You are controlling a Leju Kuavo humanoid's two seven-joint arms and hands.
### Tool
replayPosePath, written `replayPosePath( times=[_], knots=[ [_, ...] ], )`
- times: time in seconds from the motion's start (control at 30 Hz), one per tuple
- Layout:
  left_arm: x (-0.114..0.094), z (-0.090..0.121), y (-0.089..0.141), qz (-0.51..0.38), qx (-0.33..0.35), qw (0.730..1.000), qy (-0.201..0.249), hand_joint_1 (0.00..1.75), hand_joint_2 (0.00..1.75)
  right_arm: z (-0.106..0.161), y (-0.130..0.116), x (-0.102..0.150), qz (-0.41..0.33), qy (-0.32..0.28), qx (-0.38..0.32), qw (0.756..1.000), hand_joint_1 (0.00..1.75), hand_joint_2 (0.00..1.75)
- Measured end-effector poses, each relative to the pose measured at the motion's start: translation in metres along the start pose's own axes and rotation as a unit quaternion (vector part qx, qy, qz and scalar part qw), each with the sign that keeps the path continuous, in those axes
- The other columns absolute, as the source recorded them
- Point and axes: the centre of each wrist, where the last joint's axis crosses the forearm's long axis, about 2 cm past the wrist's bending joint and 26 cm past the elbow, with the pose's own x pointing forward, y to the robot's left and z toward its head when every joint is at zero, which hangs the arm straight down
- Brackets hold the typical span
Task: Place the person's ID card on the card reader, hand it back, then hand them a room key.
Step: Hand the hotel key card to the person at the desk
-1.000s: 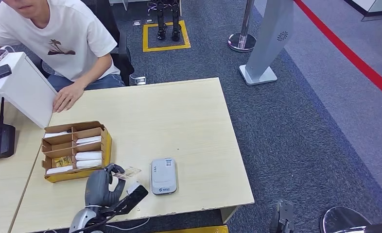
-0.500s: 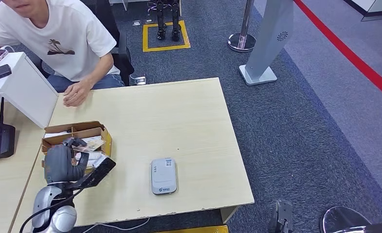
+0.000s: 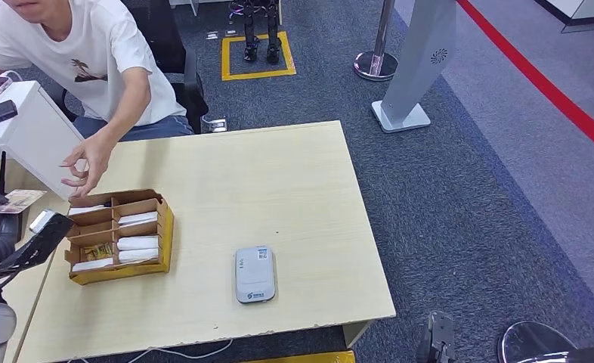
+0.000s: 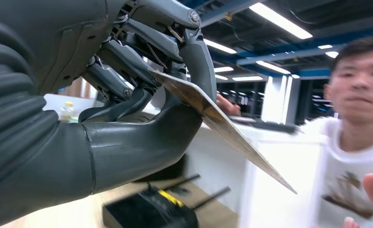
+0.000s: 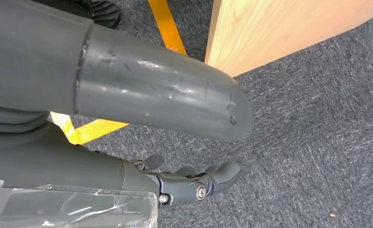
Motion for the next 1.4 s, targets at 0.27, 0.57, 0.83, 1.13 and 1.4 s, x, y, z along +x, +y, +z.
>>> replayPosePath(
  times=[0.27,0.57,0.83,1.13,1.4],
  knots=[
    [-0.023,-0.007,0.019,-0.015,0.01,1.0,0.02,1.75,1.75,0.0,0.0,0.0,-0.004,-0.005,-0.001,1.0,0.0,0.0],
    [-0.024,-0.009,0.019,0.014,-0.043,0.999,0.019,1.75,1.75,0.0,0.0,0.0,-0.006,-0.008,0.002,1.0,0.0,0.0],
    [0.004,-0.036,0.004,0.019,-0.042,0.999,-0.003,1.75,1.75,-0.003,0.006,0.007,0.001,-0.012,0.016,1.0,0.0,0.0],
    [0.029,-0.042,-0.01,0.019,-0.043,0.999,-0.022,0.0,0.0,-0.003,0.007,0.008,0.002,-0.013,0.018,1.0,0.0,0.0],
    [0.034,-0.041,-0.013,0.028,-0.047,0.998,-0.019,0.0,0.0,-0.003,0.007,0.008,-0.001,-0.012,0.017,1.0,0.0,0.0]
  ],
)
